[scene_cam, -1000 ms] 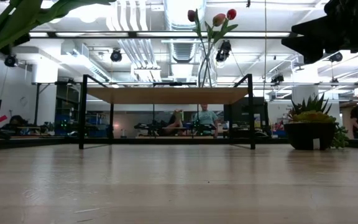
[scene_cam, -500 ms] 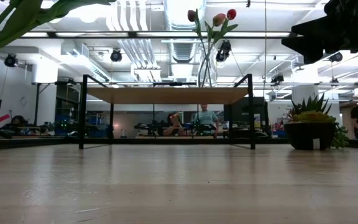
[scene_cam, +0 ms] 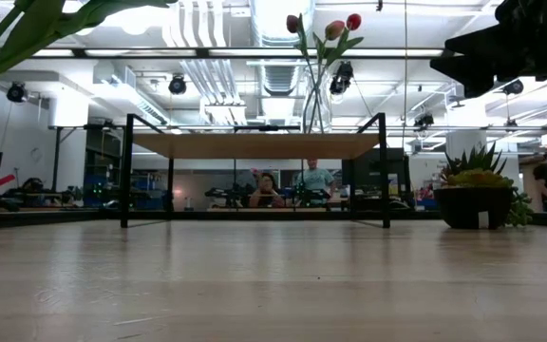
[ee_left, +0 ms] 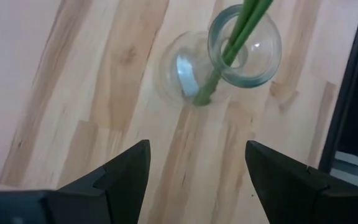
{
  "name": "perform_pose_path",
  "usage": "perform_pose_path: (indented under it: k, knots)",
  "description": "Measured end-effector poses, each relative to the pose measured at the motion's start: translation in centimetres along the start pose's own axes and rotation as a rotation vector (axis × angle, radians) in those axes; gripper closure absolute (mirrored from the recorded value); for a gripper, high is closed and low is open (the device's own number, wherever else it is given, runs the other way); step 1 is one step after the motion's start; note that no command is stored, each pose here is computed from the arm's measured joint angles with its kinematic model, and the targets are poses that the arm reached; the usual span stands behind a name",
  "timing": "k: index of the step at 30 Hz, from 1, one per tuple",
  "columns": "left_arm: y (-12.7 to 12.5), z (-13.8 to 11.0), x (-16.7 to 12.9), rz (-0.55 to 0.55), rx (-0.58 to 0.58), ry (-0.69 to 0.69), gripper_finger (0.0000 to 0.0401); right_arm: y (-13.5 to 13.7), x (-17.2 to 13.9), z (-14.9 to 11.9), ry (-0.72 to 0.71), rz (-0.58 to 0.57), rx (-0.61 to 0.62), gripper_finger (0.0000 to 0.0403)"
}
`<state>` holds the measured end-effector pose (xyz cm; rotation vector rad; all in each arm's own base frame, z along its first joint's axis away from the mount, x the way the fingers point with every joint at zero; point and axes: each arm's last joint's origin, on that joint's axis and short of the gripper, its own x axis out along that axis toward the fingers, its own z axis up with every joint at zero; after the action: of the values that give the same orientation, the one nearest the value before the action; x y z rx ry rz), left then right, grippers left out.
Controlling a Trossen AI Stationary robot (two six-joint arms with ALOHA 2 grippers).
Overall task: Pick and place flowers into a vace then onto a shelf
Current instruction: Put the transparent vase on the shelf
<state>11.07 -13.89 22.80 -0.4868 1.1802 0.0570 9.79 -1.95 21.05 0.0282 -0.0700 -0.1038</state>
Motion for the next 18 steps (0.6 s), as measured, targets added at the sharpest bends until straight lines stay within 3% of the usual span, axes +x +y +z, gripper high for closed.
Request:
perform_pose_path:
  k: [10,18]
  knots:
    - [-0.3,0.1,0.7,0.027,-0.028,-0.018,0.0155,-0.1,0.0,0.0,-0.002,-0.027,-0.017,0.0156]
    - [-1.6,0.3,1.7,-0.027,-0.054,-0.062,0.0138,-0.1,0.0,0.0,-0.002,-0.027,-0.016,0.0158]
